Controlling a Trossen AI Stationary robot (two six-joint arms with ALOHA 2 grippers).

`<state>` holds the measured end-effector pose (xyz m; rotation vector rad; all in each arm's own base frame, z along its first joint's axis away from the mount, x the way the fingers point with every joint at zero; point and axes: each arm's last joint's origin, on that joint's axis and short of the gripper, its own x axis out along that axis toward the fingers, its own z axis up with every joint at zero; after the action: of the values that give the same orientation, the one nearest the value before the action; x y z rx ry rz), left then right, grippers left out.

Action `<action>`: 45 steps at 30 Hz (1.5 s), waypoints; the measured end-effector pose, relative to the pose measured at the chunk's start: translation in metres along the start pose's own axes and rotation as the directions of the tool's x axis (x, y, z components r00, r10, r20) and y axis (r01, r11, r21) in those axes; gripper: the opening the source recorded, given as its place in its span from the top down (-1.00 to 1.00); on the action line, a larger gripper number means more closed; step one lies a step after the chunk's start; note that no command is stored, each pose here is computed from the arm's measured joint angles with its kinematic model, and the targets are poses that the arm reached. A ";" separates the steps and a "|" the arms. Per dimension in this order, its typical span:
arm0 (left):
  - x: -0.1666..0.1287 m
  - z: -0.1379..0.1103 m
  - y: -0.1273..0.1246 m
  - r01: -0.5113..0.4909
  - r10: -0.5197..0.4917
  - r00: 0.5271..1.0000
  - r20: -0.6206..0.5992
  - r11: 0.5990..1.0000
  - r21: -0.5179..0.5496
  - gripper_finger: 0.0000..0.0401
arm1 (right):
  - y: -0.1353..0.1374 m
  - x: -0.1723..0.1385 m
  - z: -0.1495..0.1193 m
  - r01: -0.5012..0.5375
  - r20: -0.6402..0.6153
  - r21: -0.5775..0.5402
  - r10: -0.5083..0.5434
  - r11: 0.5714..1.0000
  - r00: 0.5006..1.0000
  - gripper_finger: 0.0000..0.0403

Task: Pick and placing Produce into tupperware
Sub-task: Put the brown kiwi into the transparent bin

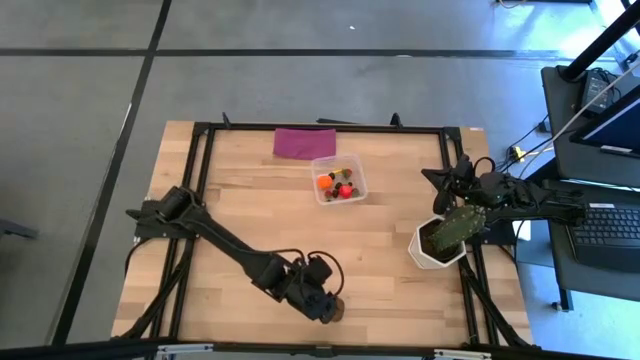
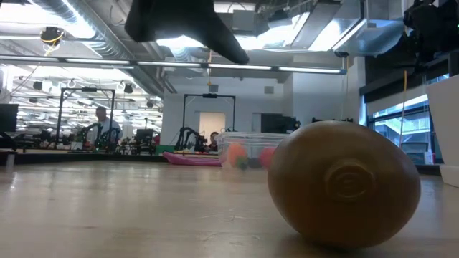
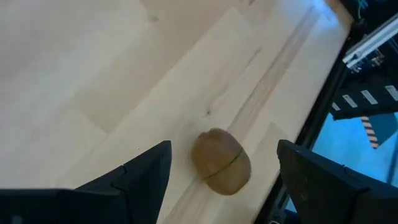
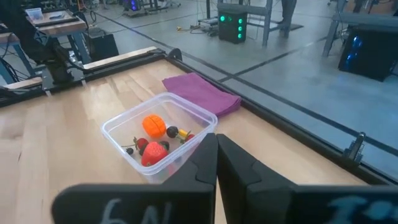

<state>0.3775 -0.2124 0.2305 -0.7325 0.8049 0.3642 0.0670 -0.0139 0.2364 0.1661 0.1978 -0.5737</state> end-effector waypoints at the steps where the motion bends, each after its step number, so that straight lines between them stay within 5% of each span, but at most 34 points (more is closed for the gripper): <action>1: 0.003 -0.002 -0.001 0.005 -0.005 1.000 -0.005 1.000 -0.006 -0.40 | 0.000 0.000 0.000 0.000 0.000 0.000 0.000 1.000 1.000 0.96; 12: 0.021 -0.014 -0.007 0.059 -0.059 0.998 -0.002 0.996 -0.065 -0.40 | 0.000 0.000 0.000 0.001 0.000 0.000 -0.001 1.000 1.000 0.96; 24: 0.058 -0.033 0.000 0.032 -0.032 0.999 -0.044 0.999 0.001 -0.40 | 0.000 0.000 0.000 0.001 0.000 -0.001 -0.001 1.000 1.000 0.96; 45: 0.063 -0.032 0.000 0.044 -0.045 0.997 -0.062 0.999 -0.005 -0.40 | 0.000 0.000 0.000 0.001 0.001 -0.003 -0.001 1.000 1.000 0.96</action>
<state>0.4017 -0.2333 0.1672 -0.7667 0.8450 0.3042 0.0669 -0.0139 0.2365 0.1628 0.1981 -0.5741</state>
